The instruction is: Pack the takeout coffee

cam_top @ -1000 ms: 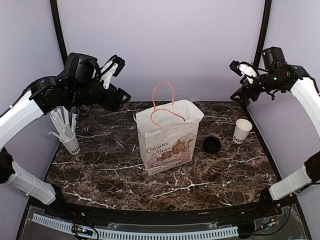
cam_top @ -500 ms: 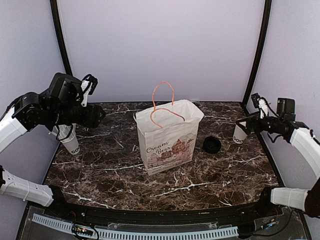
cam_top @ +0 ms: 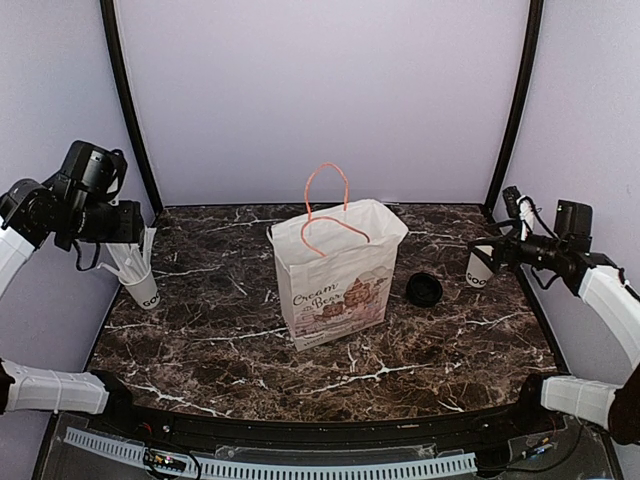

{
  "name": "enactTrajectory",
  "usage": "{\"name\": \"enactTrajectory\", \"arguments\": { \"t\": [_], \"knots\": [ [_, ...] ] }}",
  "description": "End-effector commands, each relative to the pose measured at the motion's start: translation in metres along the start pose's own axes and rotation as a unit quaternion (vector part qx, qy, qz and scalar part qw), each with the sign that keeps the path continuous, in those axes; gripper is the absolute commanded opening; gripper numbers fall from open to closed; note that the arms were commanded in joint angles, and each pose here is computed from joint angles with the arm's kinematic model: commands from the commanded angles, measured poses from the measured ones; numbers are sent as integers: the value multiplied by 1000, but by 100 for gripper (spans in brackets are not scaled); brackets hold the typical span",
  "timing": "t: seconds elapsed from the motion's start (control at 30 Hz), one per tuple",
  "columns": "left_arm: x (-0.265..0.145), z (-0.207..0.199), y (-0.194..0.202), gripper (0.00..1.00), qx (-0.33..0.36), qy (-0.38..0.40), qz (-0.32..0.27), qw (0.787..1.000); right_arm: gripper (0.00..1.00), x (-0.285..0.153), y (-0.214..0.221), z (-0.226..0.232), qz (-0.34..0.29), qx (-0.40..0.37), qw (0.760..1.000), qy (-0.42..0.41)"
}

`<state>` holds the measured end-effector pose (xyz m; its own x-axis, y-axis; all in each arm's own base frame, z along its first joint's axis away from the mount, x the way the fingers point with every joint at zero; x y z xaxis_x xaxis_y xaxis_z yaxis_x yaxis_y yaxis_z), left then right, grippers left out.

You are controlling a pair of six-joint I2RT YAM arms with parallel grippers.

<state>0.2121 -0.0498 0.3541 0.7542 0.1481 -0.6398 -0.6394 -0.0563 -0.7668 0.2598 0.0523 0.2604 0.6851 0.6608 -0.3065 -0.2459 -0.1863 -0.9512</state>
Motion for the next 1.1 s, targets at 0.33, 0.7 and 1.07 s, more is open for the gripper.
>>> {"name": "enactTrajectory", "arguments": {
  "t": [0.33,0.7,1.07],
  "knots": [
    [53,42,30,50,-45,-2,108,993,91,3,-1,0,3,-27,999,-24],
    [45,52,56,46,-77,-12,127,989,90,9,3,-4,19,-19,999,-35],
    [40,61,54,44,-161,-46,89,982,90,9,4,-2,24,-22,998,-44]
  ]
}}
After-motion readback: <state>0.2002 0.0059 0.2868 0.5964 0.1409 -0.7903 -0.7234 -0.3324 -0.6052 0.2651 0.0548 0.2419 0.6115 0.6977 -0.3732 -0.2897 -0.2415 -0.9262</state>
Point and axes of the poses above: each gripper's point midway between its finger pads, its own x axis out along the fingers, its own z axis along the line the jaws close on, y = z × x, the point moved 6 cm from there along -x, back along the fingers, and after that the axes turned 3 degrees about -x, right-handed, at the moved point
